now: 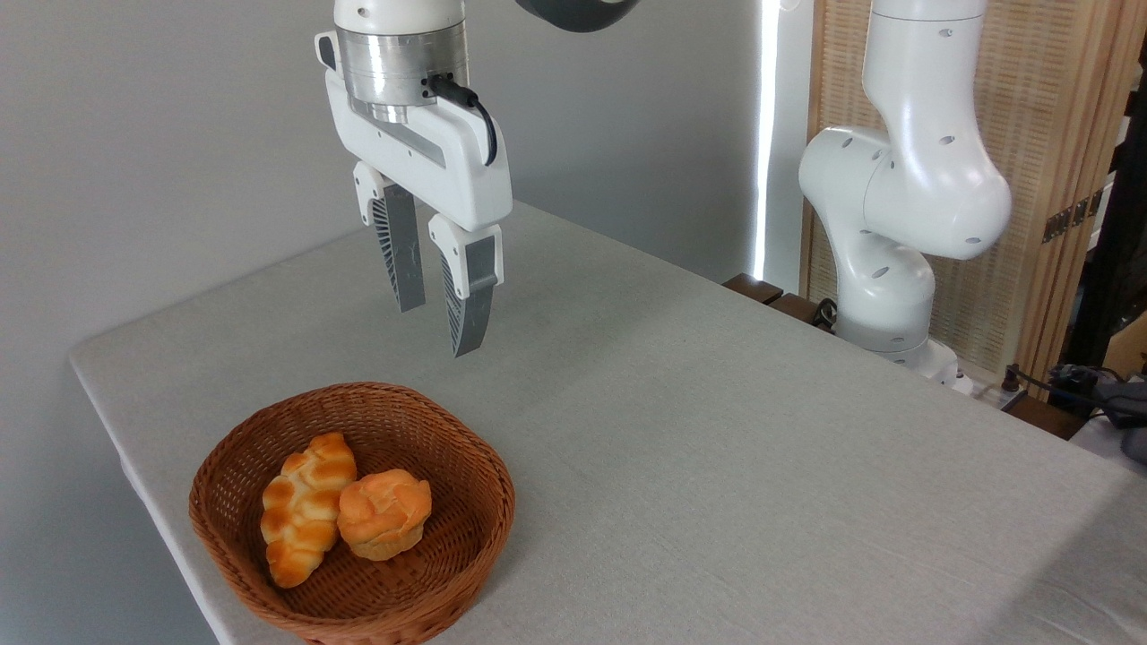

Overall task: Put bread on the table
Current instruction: 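Lower the open gripper into the basket over the round golden bun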

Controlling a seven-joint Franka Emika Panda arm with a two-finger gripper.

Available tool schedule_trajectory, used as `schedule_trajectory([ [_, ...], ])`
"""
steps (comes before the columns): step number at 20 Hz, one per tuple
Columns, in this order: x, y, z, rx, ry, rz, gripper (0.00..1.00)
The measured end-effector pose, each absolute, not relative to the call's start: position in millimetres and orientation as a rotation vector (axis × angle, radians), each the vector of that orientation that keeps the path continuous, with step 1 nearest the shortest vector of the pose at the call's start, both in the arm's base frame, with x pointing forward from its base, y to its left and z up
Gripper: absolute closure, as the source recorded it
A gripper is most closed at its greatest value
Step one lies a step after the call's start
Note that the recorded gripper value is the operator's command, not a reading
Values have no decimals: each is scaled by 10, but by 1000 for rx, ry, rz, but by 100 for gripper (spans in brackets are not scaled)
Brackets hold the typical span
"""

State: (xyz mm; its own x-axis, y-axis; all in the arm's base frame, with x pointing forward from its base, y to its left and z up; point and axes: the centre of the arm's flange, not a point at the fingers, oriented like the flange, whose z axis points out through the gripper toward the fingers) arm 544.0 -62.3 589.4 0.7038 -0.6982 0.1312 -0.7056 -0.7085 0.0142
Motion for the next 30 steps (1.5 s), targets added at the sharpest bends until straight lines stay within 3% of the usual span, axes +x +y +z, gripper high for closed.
schedule_trajectory([
  [14, 5504, -659, 5895, 2847, -1180, 238, 0],
  [17, 5585, -660, 5876, 2855, -1178, 300, 0],
  [21, 5749, -646, 5685, 2865, -1167, 327, 0],
  [30, 6158, -643, 5022, 2913, -1208, 335, 0],
])
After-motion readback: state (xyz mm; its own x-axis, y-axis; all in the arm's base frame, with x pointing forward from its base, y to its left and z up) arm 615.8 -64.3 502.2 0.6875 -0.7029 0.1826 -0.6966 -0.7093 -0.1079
